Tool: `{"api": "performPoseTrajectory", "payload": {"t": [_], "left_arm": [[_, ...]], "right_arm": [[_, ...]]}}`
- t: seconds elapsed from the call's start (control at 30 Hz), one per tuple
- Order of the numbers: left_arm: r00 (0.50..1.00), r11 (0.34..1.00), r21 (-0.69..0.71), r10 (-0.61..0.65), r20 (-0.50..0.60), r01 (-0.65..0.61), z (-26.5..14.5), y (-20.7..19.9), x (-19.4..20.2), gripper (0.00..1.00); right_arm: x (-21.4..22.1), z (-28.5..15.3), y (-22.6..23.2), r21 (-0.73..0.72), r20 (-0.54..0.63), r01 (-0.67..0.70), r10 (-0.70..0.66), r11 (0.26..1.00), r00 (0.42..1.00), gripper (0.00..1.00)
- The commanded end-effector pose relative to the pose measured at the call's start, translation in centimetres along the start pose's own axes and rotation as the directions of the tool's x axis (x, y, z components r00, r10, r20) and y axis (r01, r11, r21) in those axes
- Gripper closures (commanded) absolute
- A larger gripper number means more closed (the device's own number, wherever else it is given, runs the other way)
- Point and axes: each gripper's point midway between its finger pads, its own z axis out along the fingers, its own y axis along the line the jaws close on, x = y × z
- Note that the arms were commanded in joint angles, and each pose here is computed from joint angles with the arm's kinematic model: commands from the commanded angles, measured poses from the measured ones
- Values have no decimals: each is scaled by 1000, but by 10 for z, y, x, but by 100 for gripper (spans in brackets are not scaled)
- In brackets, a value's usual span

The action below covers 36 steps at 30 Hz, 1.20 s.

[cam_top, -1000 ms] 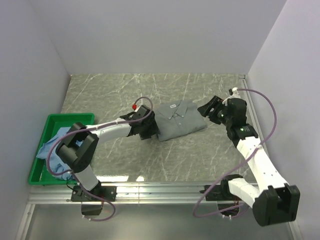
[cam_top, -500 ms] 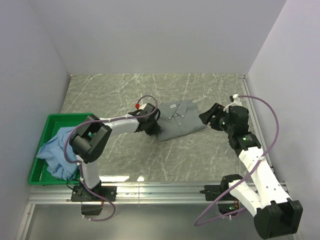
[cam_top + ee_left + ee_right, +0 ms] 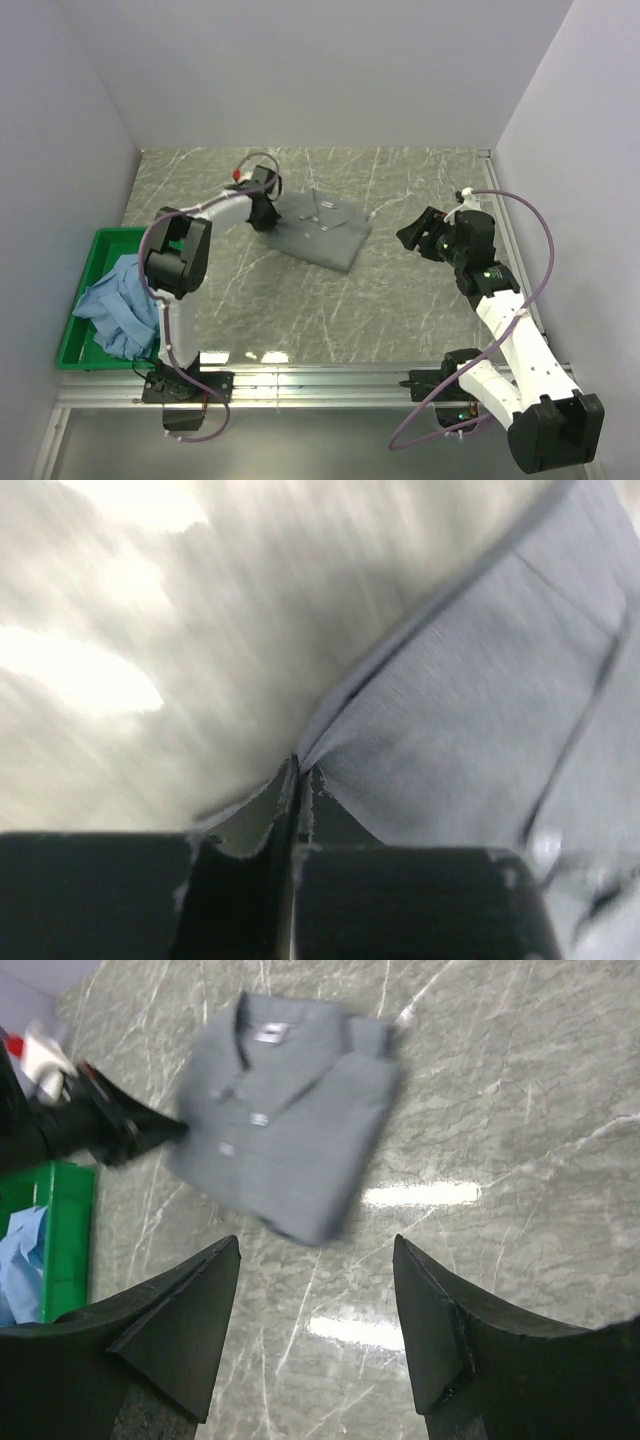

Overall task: Fold and stack the long sleeve shirts
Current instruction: Neatly place the folded shirt to the corner

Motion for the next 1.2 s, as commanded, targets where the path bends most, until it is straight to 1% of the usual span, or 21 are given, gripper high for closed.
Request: {"api": "performPoseTrajectory", "payload": {"t": [0.0,0.03,0.1,0.17,0.23,0.27,0.3,0.33,0.37,0.4,0.43,0.47,0.5,0.53,0.57,0.6,0.67,0.8,0.87,1.03,1.17], "left_arm": [[981,949,-259,190,25,-177,14,68,-45,89],[979,940,-292,199,52,-176,13,79,-69,85],[978,925,-340,201,57,-171,18,96,-85,77],[984,932,-341,159,76,-124,15,105,-106,70],[989,944,-325,102,104,-64,8,107,-118,58],[988,962,-271,70,138,-30,-6,97,-127,53],[986,970,-244,45,160,-5,-14,93,-130,43],[987,974,-222,-5,160,41,-17,93,-122,39],[977,983,-160,-52,208,87,-41,83,-132,35],[971,981,-116,-128,202,153,-43,82,-119,32],[960,977,-75,-180,213,199,-51,79,-117,31],[939,970,3,-238,249,245,-77,71,-124,31],[921,956,76,-292,258,282,-85,62,-125,30],[902,929,87,-369,225,359,-81,71,-104,30],[882,908,170,-414,227,383,-100,63,-104,30],[863,878,187,-471,185,440,-92,68,-83,30],[840,834,315,-517,164,452,-104,46,-79,30],[841,820,331,-528,123,467,-91,26,-44,28],[831,816,336,-538,144,470,-82,21,-42,28],[796,771,346,-597,100,534,-63,18,-21,31],[789,772,320,-605,107,549,-46,23,-15,33]], "right_arm": [[-7,1,7,-27,13,29,-29,999,999,30],[-6,1,8,-30,6,30,-30,999,1000,30],[-5,2,7,-30,3,33,-33,999,999,31],[-4,2,8,-34,-4,34,-34,999,999,31],[-4,2,10,-41,-8,33,-34,999,999,31],[-4,2,11,-44,-8,33,-34,998,999,31],[-5,2,12,-48,-7,36,-36,998,999,31],[-5,1,13,-52,-4,37,-37,998,999,31],[-6,0,14,-55,-1,37,-37,998,999,31],[-6,-1,16,-63,0,37,-38,997,999,31],[-6,-1,17,-69,2,40,-40,997,999,31],[-6,-2,20,-79,5,42,-42,996,999,31],[-5,-2,21,-85,3,41,-41,996,999,31],[-5,-3,23,-94,4,45,-45,995,999,31],[-5,-4,25,-99,2,47,-47,994,999,31],[-5,-5,27,-105,6,50,-49,993,999,31],[-5,-8,32,-121,9,59,-58,991,998,31],[-5,-14,40,-147,22,73,-71,986,997,31],[-4,-16,42,-155,23,78,-76,985,997,31],[-3,-20,44,-160,27,88,-84,983,996,31],[-2,-23,44,-159,30,96,-92,983,995,31]]}}
